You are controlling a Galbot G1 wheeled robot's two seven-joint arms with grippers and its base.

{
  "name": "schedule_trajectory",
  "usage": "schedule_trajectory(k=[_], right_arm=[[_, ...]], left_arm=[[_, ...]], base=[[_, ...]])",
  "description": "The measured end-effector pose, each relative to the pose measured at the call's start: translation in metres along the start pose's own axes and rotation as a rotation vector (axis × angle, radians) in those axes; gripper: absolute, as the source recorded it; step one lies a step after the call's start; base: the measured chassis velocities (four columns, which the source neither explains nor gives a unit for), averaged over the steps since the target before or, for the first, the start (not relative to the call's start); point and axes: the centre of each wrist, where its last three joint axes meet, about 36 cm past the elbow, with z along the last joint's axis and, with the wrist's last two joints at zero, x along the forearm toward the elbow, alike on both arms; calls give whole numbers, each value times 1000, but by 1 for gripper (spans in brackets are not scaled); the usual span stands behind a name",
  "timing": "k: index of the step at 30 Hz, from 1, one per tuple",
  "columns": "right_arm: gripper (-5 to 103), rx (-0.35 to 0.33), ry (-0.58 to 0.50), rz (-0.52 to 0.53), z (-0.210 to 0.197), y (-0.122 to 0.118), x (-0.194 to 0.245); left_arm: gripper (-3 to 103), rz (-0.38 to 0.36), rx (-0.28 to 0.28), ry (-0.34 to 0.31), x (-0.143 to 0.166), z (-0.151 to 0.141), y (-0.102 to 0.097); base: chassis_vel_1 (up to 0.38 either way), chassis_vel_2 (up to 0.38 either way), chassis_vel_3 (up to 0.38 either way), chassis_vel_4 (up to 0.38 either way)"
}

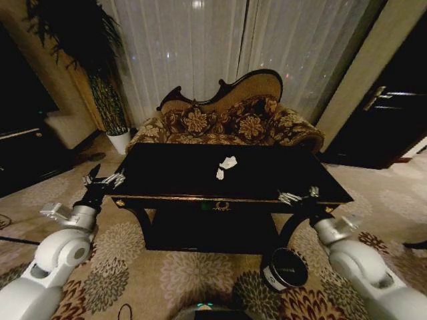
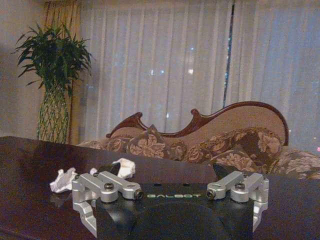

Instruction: Move to the front of the table and place the trash on the table into the trash bin.

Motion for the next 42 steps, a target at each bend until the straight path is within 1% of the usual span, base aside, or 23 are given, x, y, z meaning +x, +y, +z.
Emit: schedule_trajectory(k=[7,11,17,22,30,34,37,42], right_arm=[[100,-2,26,-35,4,-4,-21],[100,43,61,-64,9,-13,-36],[100,81,61,-99,7,-16,-56],[100,79,69,-141,10,-5,-82],[100,65,113,-189,23,11,-96],[100,69,128,-206,25,15,-102],[100,88,143,-232,24,18,-108],[100,98,143,-258,21,23,-119]], left_arm=[[100,0,0,0,0,0,0],[100,0,0,0,0,0,0],[100,0,0,0,0,0,0],[100,0,0,0,0,0,0],[100,0,0,0,0,0,0],[100,0,0,0,0,0,0],[100,0,0,0,0,0,0],[100,0,0,0,0,0,0]], base=[[0,0,0,0],[0,0,0,0],[0,0,0,0],[0,0,0,0],[0,0,0,0],[0,0,0,0],[0,0,0,0],[0,0,0,0]])
